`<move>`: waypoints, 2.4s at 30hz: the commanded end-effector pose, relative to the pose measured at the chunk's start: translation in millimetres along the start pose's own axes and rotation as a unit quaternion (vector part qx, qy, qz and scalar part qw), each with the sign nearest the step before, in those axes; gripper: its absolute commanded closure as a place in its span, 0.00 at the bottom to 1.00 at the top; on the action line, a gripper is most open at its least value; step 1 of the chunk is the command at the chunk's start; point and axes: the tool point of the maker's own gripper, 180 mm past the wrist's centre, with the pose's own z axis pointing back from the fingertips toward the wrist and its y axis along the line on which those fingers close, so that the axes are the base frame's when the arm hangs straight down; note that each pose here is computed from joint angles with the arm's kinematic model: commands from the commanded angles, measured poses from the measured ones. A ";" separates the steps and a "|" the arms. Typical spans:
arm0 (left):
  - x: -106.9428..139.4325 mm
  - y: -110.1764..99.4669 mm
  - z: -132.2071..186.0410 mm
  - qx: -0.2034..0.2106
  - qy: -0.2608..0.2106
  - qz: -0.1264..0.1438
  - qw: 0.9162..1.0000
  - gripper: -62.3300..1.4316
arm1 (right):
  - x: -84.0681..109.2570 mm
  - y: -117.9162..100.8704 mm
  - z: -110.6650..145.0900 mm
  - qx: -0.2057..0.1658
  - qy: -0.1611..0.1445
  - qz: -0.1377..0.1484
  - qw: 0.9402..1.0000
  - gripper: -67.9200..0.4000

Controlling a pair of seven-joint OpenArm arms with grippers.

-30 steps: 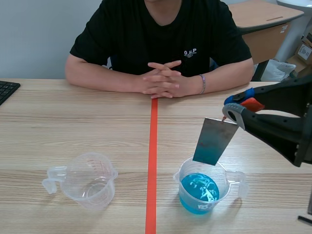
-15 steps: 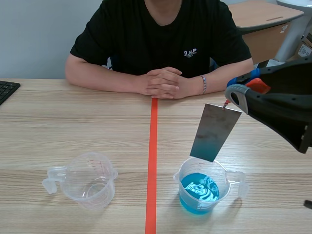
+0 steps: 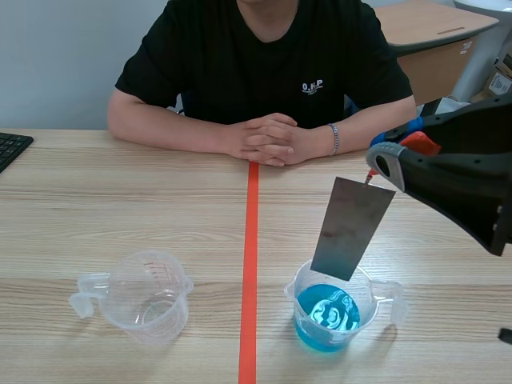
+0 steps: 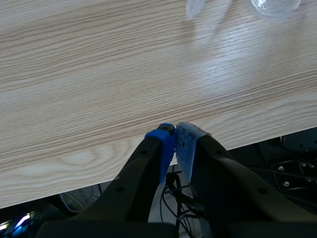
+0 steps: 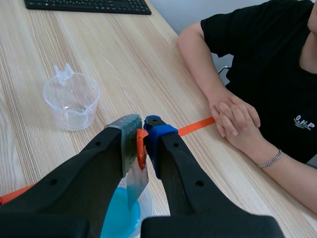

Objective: Do the redox reaction experiment.
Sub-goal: 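Raise the plate and point at it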

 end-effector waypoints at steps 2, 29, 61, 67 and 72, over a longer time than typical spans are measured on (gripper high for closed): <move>8.4 -1.8 -0.7 -0.001 -0.013 -0.001 1.000 0.91 | 11.6 1.9 -0.6 0.008 -0.012 0.010 1.000 0.97; 8.5 -1.7 -0.8 -0.001 -0.013 -0.002 1.000 0.91 | 18.2 7.0 -2.4 0.016 -0.006 0.002 1.000 0.97; 174.4 -73.7 -74.9 -0.227 -0.199 -0.211 0.930 0.91 | 17.6 7.0 -2.4 0.016 -0.005 0.002 1.000 0.97; 194.1 -110.2 -80.1 -0.266 -0.228 -0.216 0.911 0.91 | 17.6 7.0 -2.4 0.016 -0.005 0.002 1.000 0.97; 206.4 -139.3 -84.0 -0.288 -0.244 -0.225 0.898 0.91 | 17.6 7.0 -2.4 0.016 -0.005 0.002 1.000 0.97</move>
